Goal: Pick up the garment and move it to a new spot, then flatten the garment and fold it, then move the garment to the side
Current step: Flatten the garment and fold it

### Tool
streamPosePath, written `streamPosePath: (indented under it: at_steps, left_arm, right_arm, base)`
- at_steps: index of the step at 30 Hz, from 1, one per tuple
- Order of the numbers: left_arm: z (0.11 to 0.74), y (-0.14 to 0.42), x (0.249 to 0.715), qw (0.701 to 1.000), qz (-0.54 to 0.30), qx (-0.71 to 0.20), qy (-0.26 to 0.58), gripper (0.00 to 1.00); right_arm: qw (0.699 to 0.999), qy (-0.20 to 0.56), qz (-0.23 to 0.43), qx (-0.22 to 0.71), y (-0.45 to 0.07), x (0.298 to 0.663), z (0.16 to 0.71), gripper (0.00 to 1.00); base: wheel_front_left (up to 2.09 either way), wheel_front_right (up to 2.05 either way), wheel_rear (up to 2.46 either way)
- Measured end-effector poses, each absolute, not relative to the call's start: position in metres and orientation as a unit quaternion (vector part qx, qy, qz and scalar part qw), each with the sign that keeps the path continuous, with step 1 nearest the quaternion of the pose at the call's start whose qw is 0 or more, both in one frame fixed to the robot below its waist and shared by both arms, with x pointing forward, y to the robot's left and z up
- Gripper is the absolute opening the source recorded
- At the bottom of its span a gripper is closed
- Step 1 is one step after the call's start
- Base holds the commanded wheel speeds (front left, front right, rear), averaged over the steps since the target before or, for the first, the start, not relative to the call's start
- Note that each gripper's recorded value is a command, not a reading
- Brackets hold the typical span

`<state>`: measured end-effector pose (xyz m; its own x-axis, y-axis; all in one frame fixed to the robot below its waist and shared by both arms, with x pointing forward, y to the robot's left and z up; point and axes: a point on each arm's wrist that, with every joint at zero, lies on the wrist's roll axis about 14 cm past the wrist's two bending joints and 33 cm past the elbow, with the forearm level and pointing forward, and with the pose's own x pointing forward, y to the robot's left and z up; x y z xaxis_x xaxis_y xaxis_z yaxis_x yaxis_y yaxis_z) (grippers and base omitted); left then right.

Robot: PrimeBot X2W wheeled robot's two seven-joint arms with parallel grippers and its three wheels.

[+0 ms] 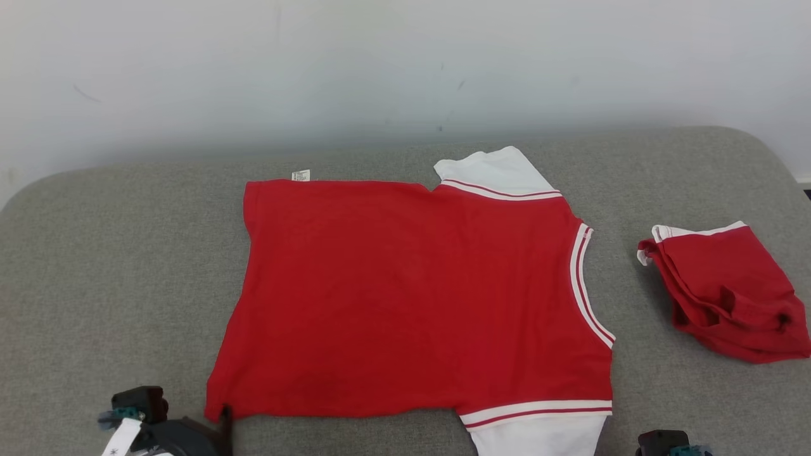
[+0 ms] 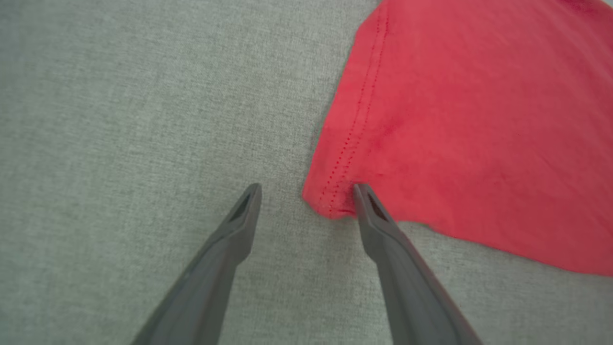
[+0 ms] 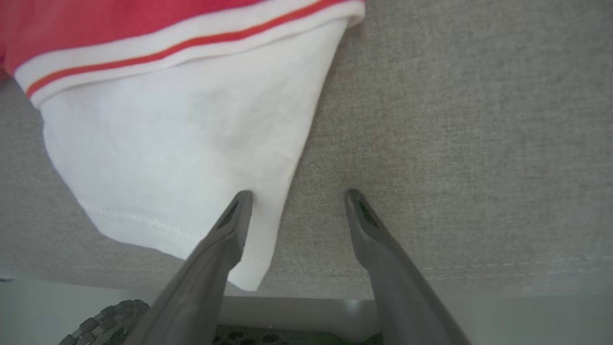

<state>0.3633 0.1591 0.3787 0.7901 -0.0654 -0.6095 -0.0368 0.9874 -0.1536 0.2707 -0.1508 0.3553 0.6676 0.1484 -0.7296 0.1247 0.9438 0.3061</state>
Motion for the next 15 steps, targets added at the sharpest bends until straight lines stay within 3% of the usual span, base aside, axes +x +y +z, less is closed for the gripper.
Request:
streamPosePath:
  at_steps: [6, 10, 15]
  left_arm:
    - [0.369, 0.156, 0.359, 0.938, -0.013, -0.069, 0.340, 1.00]
    - [0.366, 0.156, 0.357, 0.936, -0.012, -0.068, 0.345, 0.93]
    - [0.369, 0.157, 0.362, 0.939, -0.010, -0.068, 0.337, 0.95]
  right_arm:
    - [0.892, 0.419, 0.013, 0.168, -0.146, 0.269, 0.354, 1.00]
    - [0.884, 0.436, 0.022, 0.166, -0.140, 0.264, 0.350, 1.00]
    - [0.879, 0.446, 0.029, 0.164, -0.137, 0.262, 0.349, 1.00]
  base:
    - [0.00, 0.00, 0.00]
    - [0.00, 0.00, 0.00]
    - [0.00, 0.00, 0.00]
